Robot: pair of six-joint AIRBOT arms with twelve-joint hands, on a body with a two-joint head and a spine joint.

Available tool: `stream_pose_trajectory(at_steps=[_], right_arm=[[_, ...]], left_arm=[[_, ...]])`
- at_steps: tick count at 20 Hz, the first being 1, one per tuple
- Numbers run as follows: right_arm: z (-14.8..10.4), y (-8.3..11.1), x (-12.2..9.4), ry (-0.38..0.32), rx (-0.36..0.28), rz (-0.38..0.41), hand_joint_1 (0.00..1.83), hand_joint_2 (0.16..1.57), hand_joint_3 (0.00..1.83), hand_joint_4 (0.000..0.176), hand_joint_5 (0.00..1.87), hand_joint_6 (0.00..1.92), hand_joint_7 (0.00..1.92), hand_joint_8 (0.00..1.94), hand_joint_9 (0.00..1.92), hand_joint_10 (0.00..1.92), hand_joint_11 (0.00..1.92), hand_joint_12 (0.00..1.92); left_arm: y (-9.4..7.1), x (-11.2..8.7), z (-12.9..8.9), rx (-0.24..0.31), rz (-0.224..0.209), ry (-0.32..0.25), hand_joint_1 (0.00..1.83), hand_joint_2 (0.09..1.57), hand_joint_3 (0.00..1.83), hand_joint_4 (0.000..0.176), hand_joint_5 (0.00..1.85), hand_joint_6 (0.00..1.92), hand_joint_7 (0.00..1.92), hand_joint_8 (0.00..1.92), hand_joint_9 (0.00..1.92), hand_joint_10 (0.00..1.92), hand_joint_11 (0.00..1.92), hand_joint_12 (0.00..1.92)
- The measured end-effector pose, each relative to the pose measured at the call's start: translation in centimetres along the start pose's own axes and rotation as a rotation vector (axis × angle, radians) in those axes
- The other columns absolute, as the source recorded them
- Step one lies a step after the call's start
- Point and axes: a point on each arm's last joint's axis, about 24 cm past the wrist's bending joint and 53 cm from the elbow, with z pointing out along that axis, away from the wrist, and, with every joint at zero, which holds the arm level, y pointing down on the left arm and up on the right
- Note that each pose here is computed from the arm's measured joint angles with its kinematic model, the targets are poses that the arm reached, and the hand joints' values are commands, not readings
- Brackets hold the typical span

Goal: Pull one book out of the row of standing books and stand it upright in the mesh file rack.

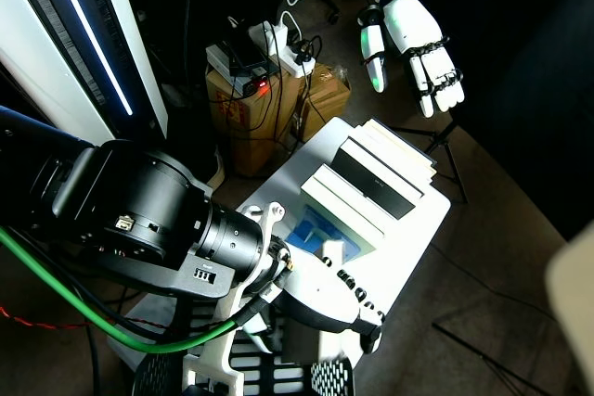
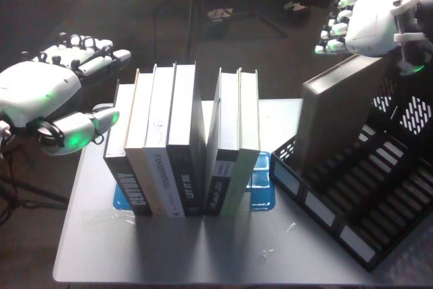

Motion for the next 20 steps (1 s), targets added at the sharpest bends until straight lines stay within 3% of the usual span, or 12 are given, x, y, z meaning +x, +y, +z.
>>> stream_pose_trajectory(at_steps=[5,6,8,9,10,12,14,16,18,19,20], right_arm=[[-1.8,0.6,0.0,-0.015,-0.021,-0.005,1.13,1.0,0.01,0.0,0.0,0.0,0.0,0.0,0.0,0.0,0.0,0.0],[-2.3,0.9,-0.2,-0.026,-0.028,-0.007,0.91,1.04,0.03,0.0,0.0,0.0,0.0,0.0,0.0,0.0,0.0,0.0],[-2.7,1.4,-0.6,-0.041,-0.037,-0.011,0.83,1.06,0.04,0.0,0.0,0.0,0.0,0.0,0.0,0.0,0.0,0.0],[-3.1,1.8,-0.8,-0.051,-0.044,-0.013,0.72,1.07,0.03,0.0,0.0,0.0,0.0,0.0,0.0,0.0,0.0,0.0],[-3.4,2.4,-1.0,-0.061,-0.054,-0.015,0.69,1.07,0.03,0.0,0.0,0.0,0.0,0.0,0.0,0.0,0.0,0.0],[-3.9,4.1,-1.8,-0.086,-0.085,-0.021,0.81,1.09,0.03,0.0,0.0,0.0,0.0,0.0,0.0,0.0,0.0,0.0],[-4.3,5.8,-2.6,-0.109,-0.114,-0.029,0.82,1.09,0.03,0.0,0.0,0.0,0.0,0.0,0.0,0.0,0.0,0.0],[-4.8,7.6,-3.2,-0.13,-0.147,-0.043,0.81,1.1,0.03,0.0,0.0,0.0,0.0,0.0,0.0,0.0,0.0,0.0],[-5.4,9.3,-3.8,-0.151,-0.176,-0.049,0.63,1.09,0.03,0.0,0.0,0.0,0.0,0.0,0.0,0.0,0.0,0.0],[-6.1,9.7,-3.9,-0.157,-0.187,-0.052,0.4,1.12,0.03,0.0,0.0,0.0,0.0,0.0,0.0,0.0,0.03,0.02],[-6.7,10.1,-4.1,-0.166,-0.194,-0.053,0.36,1.12,0.03,0.0,0.0,0.0,0.0,0.0,0.0,0.0,0.01,0.0]], left_arm=[[0.0,0.1,0.0,0.001,-0.012,0.0,0.28,1.49,0.0,0.044,0.1,0.0,0.02,0.0,0.0,0.0,0.0,0.0],[0.0,0.1,0.0,-0.001,-0.014,-0.001,0.31,1.49,0.0,0.06,0.08,0.0,0.0,0.0,0.0,0.0,0.0,0.0],[0.1,0.1,-0.1,-0.002,-0.014,-0.002,0.32,1.49,0.0,0.058,0.08,0.0,0.0,0.0,0.0,0.0,0.0,0.0],[0.1,0.1,-0.1,0.0,-0.015,-0.003,0.25,1.5,0.01,0.044,0.05,0.01,0.0,0.0,0.0,0.0,0.0,0.0],[0.1,0.3,-0.3,-0.003,-0.018,0.0,0.24,1.51,0.01,0.041,0.05,0.01,0.0,0.0,0.0,0.0,0.0,0.0],[0.5,0.6,-0.6,-0.015,-0.031,0.0,0.3,1.49,0.0,0.059,0.08,0.01,0.0,0.0,0.0,0.0,0.0,0.0],[1.0,0.9,-0.9,-0.028,-0.041,0.004,0.3,1.49,0.0,0.059,0.08,0.01,0.0,0.0,0.0,0.0,0.0,0.0],[1.3,1.1,-1.4,-0.041,-0.058,0.0,0.29,1.49,0.0,0.071,0.07,0.0,0.0,0.0,0.0,0.0,0.0,0.0],[1.6,1.2,-1.8,-0.051,-0.062,0.002,0.33,1.47,0.0,0.08,0.07,0.01,0.0,0.0,0.0,0.0,0.0,0.0],[1.8,1.1,-2.0,-0.058,-0.064,0.0,0.36,1.47,0.0,0.081,0.07,0.0,0.0,0.0,0.0,0.0,0.0,0.0],[2.0,0.9,-2.1,-0.066,-0.068,-0.005,0.38,1.46,0.0,0.077,0.08,0.0,0.0,0.0,0.0,0.0,0.0,0.0]])
